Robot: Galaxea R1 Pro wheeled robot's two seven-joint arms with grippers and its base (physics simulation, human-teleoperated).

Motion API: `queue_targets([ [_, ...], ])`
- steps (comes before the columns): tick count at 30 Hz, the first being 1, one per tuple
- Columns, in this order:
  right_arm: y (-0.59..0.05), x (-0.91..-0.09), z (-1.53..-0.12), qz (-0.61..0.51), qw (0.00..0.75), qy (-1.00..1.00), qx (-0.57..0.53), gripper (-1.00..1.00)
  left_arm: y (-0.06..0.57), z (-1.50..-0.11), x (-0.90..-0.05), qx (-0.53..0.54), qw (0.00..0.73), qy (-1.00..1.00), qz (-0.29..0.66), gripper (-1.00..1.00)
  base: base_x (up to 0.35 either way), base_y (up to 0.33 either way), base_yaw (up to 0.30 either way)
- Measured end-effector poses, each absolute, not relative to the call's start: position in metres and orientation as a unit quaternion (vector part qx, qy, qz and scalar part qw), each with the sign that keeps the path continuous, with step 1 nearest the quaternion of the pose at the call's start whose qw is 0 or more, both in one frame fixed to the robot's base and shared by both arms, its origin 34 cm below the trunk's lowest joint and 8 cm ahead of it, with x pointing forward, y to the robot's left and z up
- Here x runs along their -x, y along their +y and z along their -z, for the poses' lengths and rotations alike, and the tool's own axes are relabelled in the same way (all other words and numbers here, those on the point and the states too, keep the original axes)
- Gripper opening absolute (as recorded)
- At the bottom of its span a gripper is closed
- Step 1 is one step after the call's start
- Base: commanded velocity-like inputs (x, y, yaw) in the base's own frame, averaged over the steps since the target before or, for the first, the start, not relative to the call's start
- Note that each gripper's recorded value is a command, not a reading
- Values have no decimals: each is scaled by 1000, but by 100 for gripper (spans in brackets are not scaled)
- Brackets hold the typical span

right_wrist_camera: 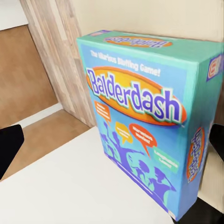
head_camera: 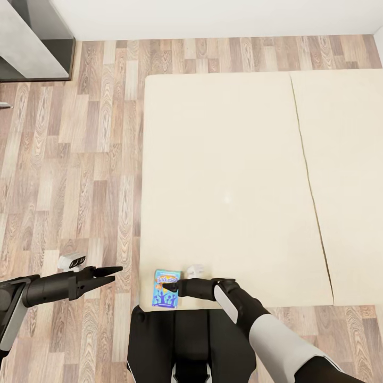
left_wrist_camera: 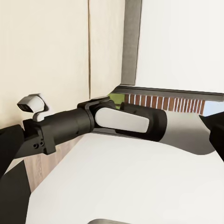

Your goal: Put all the toys in the child's room - the three board games (two on the bed and one on the table), the two jigsaw puzzles on the table, and the tennis ball on the table - inside the toy box on the table in the child's room.

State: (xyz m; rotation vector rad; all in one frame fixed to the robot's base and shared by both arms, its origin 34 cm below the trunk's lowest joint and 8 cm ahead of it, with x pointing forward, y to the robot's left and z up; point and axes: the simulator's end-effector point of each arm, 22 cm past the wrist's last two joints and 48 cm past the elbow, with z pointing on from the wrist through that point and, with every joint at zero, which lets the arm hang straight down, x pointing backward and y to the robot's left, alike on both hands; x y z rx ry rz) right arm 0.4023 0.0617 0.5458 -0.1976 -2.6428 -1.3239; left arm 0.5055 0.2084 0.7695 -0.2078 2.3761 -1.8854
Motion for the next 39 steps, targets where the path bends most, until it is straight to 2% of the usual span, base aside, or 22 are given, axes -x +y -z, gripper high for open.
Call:
queue_targets([
  [15, 62, -402, -545, 441, 90, -890, 66, 100, 208, -770, -506, 68, 50, 781, 619, 100, 0, 105, 0],
  [39, 61, -402, -545, 441, 90, -891, 66, 100, 209, -770, -505, 68, 50, 781, 619, 100, 0, 31, 0],
])
